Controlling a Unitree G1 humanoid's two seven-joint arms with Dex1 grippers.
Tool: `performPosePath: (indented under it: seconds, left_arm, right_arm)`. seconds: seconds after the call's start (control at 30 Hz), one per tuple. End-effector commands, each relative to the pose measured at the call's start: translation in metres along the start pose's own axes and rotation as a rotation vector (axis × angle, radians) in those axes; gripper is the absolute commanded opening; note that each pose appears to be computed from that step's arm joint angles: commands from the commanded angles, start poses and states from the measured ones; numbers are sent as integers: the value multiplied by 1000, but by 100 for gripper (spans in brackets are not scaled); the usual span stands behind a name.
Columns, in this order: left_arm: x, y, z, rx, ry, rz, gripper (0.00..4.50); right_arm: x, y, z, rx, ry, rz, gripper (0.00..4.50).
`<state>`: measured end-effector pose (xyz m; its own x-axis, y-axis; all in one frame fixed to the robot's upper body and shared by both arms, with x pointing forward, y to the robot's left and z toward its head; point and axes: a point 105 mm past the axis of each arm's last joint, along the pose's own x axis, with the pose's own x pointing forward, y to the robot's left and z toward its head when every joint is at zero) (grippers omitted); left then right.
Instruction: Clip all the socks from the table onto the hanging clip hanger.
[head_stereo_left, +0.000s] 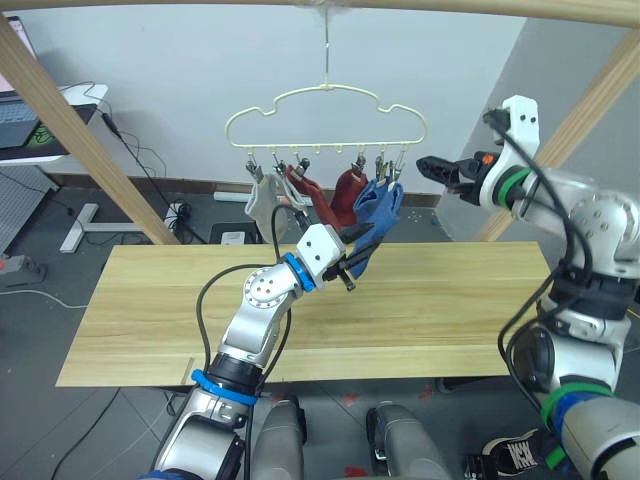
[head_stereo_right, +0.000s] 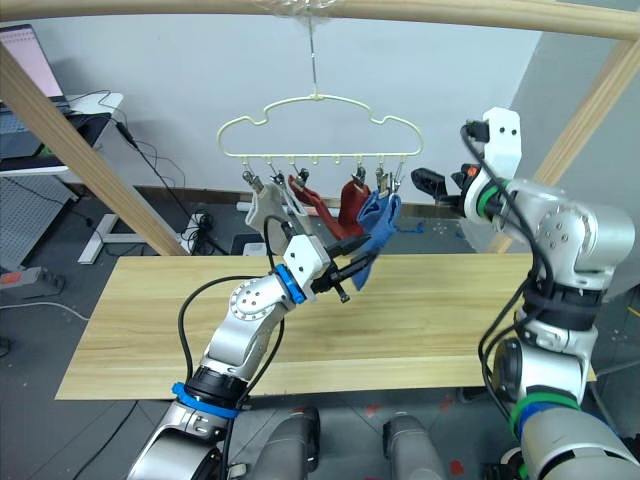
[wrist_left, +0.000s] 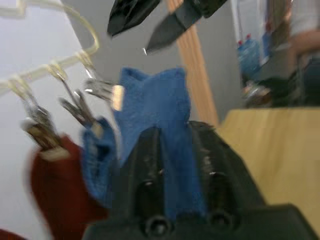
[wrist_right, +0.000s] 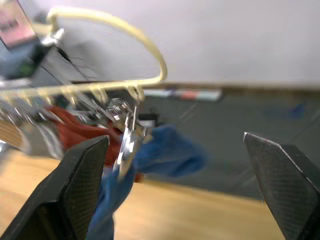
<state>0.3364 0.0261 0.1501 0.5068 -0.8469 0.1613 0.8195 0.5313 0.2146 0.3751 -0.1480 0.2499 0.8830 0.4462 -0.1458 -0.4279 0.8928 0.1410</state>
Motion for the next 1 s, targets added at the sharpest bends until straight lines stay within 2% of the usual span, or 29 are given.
performPosePath:
  seconds: [0.03,0.17,0.27,0.43,0.5,0.57,0.73,0.8,0.97,1.0]
  left_arm:
    - [0,-2,10,-72,-23,-19,239]
    - [-28,10,1,-134,43,15,353]
    - [-47,17,-1,-164,79,57,438]
    - [-96,34,-14,-206,210,218,445]
    - [-132,49,-26,-198,322,368,445]
    - [-160,59,-32,-173,393,485,445]
    - [-220,65,-52,-93,580,706,445]
    - [-233,60,-57,-93,611,733,445]
    - [-244,54,-63,-156,607,779,445]
    - [-248,54,-66,-146,635,783,445]
  right_arm:
    - [-10,19,10,-174,-127,55,450]
    - [-15,30,-26,-267,-112,83,450]
    - [-18,31,-38,-276,-124,73,450]
    - [-23,27,-53,-352,-154,26,450]
    - [-26,17,-72,-377,-124,-25,450]
    - [-29,10,-88,-381,-89,-57,450]
    - [-34,-4,-121,-341,-31,-127,450]
    - [-36,-8,-130,-322,-12,-147,450]
    - [-39,-15,-144,-304,25,-170,450]
    - [-39,-17,-146,-302,33,-172,450]
